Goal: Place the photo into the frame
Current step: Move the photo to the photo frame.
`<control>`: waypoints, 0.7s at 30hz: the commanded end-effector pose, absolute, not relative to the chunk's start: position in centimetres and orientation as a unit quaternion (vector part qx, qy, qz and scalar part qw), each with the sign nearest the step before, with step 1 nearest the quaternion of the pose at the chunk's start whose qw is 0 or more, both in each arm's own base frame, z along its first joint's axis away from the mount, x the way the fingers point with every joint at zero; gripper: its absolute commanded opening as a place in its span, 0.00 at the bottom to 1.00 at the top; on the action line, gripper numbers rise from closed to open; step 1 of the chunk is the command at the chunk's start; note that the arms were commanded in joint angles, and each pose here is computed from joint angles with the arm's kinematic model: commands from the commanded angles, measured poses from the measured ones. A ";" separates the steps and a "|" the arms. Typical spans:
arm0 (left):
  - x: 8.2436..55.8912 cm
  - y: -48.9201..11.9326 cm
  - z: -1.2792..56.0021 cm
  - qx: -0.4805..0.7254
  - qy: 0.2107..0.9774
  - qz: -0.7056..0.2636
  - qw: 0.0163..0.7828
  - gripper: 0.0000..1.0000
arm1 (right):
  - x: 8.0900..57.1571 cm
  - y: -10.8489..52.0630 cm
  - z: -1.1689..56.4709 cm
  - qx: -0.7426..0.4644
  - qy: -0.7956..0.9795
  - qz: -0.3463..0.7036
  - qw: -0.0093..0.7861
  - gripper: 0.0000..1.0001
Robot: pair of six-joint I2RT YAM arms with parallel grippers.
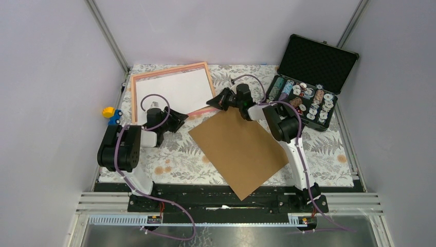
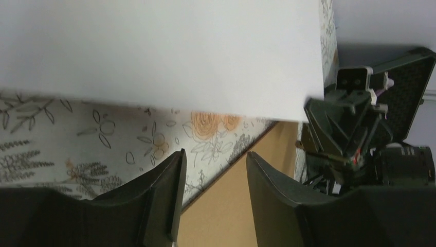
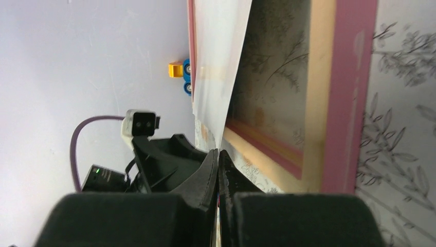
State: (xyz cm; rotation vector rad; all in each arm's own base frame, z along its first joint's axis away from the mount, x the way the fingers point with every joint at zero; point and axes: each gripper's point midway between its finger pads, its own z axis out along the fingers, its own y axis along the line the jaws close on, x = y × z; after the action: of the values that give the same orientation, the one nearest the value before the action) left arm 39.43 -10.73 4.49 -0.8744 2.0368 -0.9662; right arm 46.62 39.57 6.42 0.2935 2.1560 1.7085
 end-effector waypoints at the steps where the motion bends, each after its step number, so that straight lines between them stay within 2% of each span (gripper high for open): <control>1: 38.6 -11.1 6.9 -0.303 0.785 -0.387 0.377 0.54 | 48.6 39.9 6.1 0.101 0.772 0.593 0.205 0.00; 7: 38.0 -9.0 11.7 -0.286 0.788 -0.360 0.410 0.58 | 49.5 39.8 5.1 0.106 0.780 0.577 0.218 0.00; 12: 37.5 -5.8 17.9 -0.278 0.769 -0.327 0.474 0.64 | 50.3 40.0 4.5 0.110 0.782 0.572 0.222 0.00; 21: 36.9 -5.6 23.7 -0.256 0.747 -0.331 0.517 0.66 | 50.6 40.9 5.4 0.081 0.787 0.568 0.229 0.00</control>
State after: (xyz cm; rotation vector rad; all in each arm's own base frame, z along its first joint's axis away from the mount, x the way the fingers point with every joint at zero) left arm 37.16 -5.76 22.56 -0.6296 1.7953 -0.8169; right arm 49.57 40.22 3.49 0.3072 2.2165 1.5825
